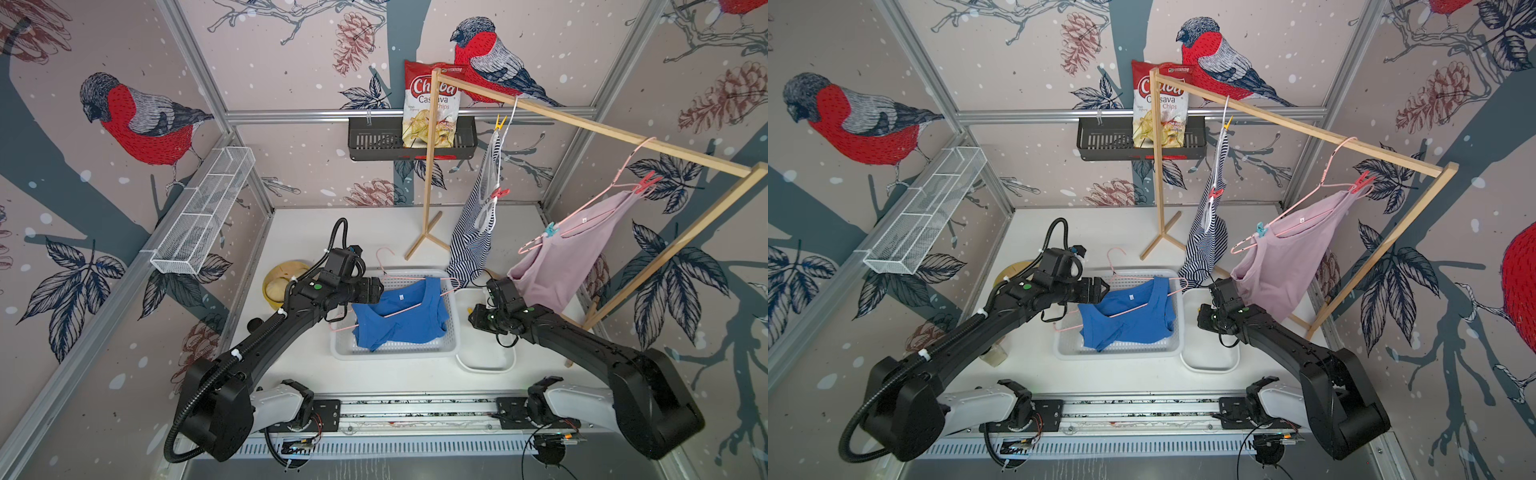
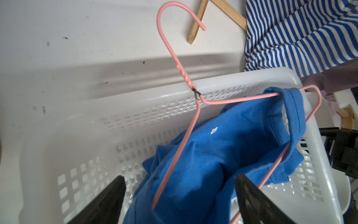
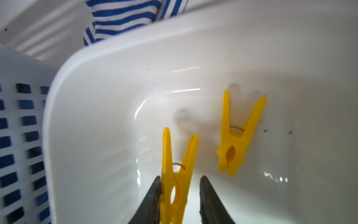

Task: Remove the clothespins securing tank tops to the hanger
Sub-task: Place the clothespin in the storage box.

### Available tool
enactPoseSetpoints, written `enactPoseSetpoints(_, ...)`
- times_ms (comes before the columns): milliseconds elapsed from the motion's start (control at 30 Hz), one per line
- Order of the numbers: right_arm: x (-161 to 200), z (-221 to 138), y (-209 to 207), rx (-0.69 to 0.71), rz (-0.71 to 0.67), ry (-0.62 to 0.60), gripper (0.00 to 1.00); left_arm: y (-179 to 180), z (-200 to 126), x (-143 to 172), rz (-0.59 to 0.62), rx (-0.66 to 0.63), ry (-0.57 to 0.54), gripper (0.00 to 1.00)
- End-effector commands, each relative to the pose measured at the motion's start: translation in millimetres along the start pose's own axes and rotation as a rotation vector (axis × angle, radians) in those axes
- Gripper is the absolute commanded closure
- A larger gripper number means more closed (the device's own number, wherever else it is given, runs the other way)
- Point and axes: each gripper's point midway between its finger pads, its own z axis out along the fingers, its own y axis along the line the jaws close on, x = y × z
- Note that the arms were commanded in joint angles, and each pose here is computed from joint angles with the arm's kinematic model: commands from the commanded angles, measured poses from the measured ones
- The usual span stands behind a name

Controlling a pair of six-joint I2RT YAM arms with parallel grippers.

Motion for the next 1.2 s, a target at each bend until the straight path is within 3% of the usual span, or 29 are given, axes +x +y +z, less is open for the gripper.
enactPoseSetpoints(0, -7.0, -4.0, 2.2, -0.002, -0.004, -0.029, 0.58, 1.1, 1.2, -9.8, 0.000, -0.016, -0.031, 0.13)
enactPoseSetpoints(300, -29.1, -42.1, 28.2, -0.139, -0.012, -0.183, 0.44, 3.8, 2.3, -19.3, 0.007, -0.040, -0.061, 0.17)
enactPoseSetpoints(367, -29.9, -44.5, 21.4, -0.108, 0.001, -0.196, 0.48, 1.7, 6.1, -17.9, 0.016, -0.027, -0.046, 0.19)
enactPoseSetpoints(400, -29.9, -46.3, 16.4, -0.073, 0.005, -0.191, 0.56, 0.0, 7.1, -17.8, 0.018, -0.017, -0.041, 0.19)
enactPoseSetpoints(500, -28.6, -48.8, 20.3, -0.096, -0.012, -0.173, 0.62, -1.7, 10.9, -16.4, 0.026, -0.005, -0.031, 0.20)
enactPoseSetpoints(700, -35.8, -60.2, 30.3, -0.160, -0.013, -0.237, 0.58, 4.4, 18.0, -10.2, 0.042, -0.033, 0.003, 0.21)
enactPoseSetpoints(967, -45.2, -73.2, 40.1, -0.208, -0.045, -0.304, 0.58, 8.9, 23.1, -9.3, 0.053, -0.055, -0.013, 0.36)
enactPoseSetpoints(1167, -53.0, -83.1, 55.5, -0.264, -0.096, -0.347, 0.59, -2.5, 26.1, -18.8, 0.119, -0.071, -0.084, 0.45)
